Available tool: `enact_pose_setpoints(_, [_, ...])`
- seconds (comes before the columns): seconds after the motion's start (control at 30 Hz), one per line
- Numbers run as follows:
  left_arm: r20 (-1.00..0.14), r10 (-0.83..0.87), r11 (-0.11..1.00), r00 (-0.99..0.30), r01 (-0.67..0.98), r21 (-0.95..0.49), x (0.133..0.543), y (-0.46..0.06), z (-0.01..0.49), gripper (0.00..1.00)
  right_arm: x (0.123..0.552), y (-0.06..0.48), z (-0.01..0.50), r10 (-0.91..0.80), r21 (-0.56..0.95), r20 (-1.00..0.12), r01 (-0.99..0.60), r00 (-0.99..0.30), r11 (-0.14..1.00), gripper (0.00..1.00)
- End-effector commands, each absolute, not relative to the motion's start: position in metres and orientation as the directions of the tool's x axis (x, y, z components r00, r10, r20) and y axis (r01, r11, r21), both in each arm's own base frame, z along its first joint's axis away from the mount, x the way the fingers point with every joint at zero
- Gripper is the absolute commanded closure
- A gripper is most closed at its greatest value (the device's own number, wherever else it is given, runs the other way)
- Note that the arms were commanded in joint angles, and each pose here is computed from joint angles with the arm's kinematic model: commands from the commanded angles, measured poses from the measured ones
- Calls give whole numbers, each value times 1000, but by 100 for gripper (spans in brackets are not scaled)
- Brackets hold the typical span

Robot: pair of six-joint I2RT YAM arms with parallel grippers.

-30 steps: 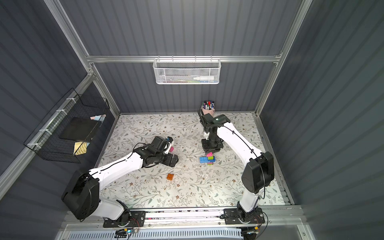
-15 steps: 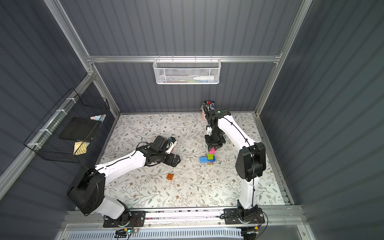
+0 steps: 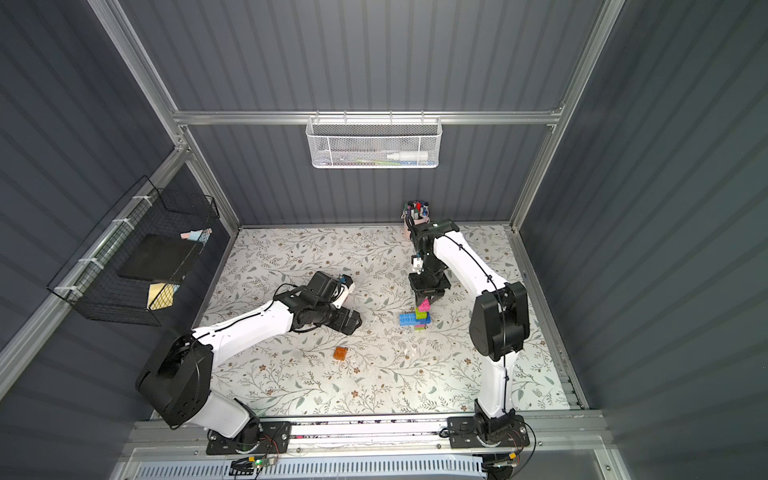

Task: Assemble the number 4 with lego
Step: Assemble the lego brick with the lego brick.

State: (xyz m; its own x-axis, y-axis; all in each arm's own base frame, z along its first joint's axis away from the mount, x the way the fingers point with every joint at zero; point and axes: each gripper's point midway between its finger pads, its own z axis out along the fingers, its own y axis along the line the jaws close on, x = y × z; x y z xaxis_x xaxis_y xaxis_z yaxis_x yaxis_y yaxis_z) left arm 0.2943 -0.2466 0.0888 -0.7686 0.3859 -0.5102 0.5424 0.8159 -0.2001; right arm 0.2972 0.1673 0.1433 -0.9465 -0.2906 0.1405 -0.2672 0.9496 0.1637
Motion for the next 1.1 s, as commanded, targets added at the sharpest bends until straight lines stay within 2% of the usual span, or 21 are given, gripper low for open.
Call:
enact_pose_setpoints(0.0, [-503,406,806,-763,558,-196,294,-249,87,1,294,163,136,-303,148,176,-279,-937,949,71])
enact_pose_setpoints(1.07, [-489,402,815,-774,546,-194,292,-245,80,1,299,170,115,-289,144,197,-264,-937,954,72])
